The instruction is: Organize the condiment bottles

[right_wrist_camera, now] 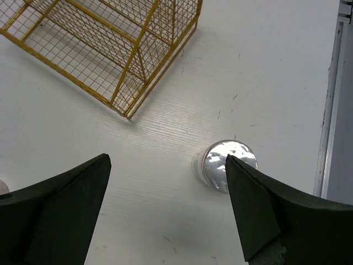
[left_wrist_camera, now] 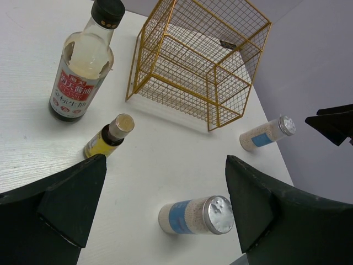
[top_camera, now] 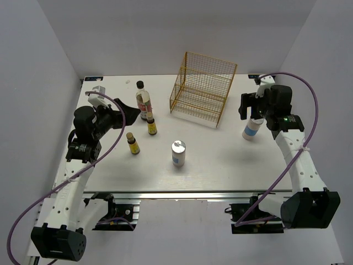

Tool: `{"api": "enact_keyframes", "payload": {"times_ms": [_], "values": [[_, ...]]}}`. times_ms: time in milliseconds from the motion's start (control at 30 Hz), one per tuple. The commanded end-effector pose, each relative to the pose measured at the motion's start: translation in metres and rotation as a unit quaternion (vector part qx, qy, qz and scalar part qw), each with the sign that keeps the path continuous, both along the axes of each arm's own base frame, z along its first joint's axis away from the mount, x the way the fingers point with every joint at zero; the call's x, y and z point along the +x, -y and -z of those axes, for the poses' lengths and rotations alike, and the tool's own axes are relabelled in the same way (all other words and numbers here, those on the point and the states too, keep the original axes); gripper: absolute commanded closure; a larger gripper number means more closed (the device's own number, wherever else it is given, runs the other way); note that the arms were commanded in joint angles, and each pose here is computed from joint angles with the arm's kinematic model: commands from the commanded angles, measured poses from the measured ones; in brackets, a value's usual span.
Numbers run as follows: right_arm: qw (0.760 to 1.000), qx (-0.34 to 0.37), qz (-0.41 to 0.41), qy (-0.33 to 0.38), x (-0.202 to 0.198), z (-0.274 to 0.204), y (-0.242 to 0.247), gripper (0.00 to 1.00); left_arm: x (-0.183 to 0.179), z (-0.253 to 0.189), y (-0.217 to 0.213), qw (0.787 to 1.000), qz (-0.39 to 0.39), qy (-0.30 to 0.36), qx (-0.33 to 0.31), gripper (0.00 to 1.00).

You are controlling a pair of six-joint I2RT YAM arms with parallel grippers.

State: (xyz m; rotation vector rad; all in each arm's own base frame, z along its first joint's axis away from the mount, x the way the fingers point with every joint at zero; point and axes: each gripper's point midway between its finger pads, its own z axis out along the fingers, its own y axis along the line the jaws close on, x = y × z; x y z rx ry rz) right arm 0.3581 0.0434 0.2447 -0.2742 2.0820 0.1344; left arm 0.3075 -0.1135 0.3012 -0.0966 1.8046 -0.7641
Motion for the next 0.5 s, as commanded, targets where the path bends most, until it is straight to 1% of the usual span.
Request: {"api": "enact_keyframes", "payload": {"times_ms": [0, 100, 133, 200, 267, 300, 333, 367, 400, 433, 467], "values": [[0.998, -0.007, -0.057, 0.041, 0.001, -0.029, -0.013, 0.11, -0.002, -0.017, 0.004, 1.0, 0.015, 0.015, -0.002, 0.02], [0.987, -0.019, -0.15, 0.053, -0.01, -0.027, -0.034, 0.11, 0.0, -0.015, 0.005, 1.0, 0.016, 0.011, -0.002, 0.02], [0.98, -0.038, -0.184, 0.063, -0.015, -0.026, -0.038, 0.11, 0.002, -0.013, 0.005, 1.0, 0.017, 0.008, -0.001, 0.03], [0.97, -0.038, -0.226, 0.076, -0.022, -0.026, -0.048, 0.11, 0.003, -0.015, 0.005, 1.0, 0.018, 0.009, 0.0, 0.07], [0.967, -0.043, -0.235, 0.082, -0.025, -0.025, -0.051, 0.11, 0.006, -0.015, 0.006, 1.0, 0.02, 0.008, 0.002, 0.27], [0.968, -0.041, -0.235, 0.079, -0.025, -0.024, -0.051, 0.11, 0.007, -0.019, 0.006, 1.0, 0.019, 0.012, 0.002, 0.41], [0.967, -0.043, -0.24, 0.077, -0.025, -0.022, -0.052, 0.11, 0.009, -0.019, 0.005, 1.0, 0.018, 0.01, 0.005, 0.62], [0.965, -0.044, -0.249, 0.075, -0.025, -0.024, -0.054, 0.11, 0.013, -0.016, 0.005, 1.0, 0.017, 0.003, 0.009, 0.68], [0.963, -0.041, -0.257, 0.068, -0.027, -0.023, -0.057, 0.11, 0.015, -0.017, 0.004, 1.0, 0.015, 0.003, 0.01, 0.72], [0.961, -0.034, -0.271, 0.042, -0.03, -0.014, -0.061, 0.11, 0.017, -0.019, 0.004, 1.0, 0.015, 0.003, 0.014, 0.72], [0.956, -0.036, -0.287, 0.043, -0.031, -0.016, -0.064, 0.11, 0.02, -0.018, 0.004, 1.0, 0.015, -0.001, 0.014, 0.66]]}}
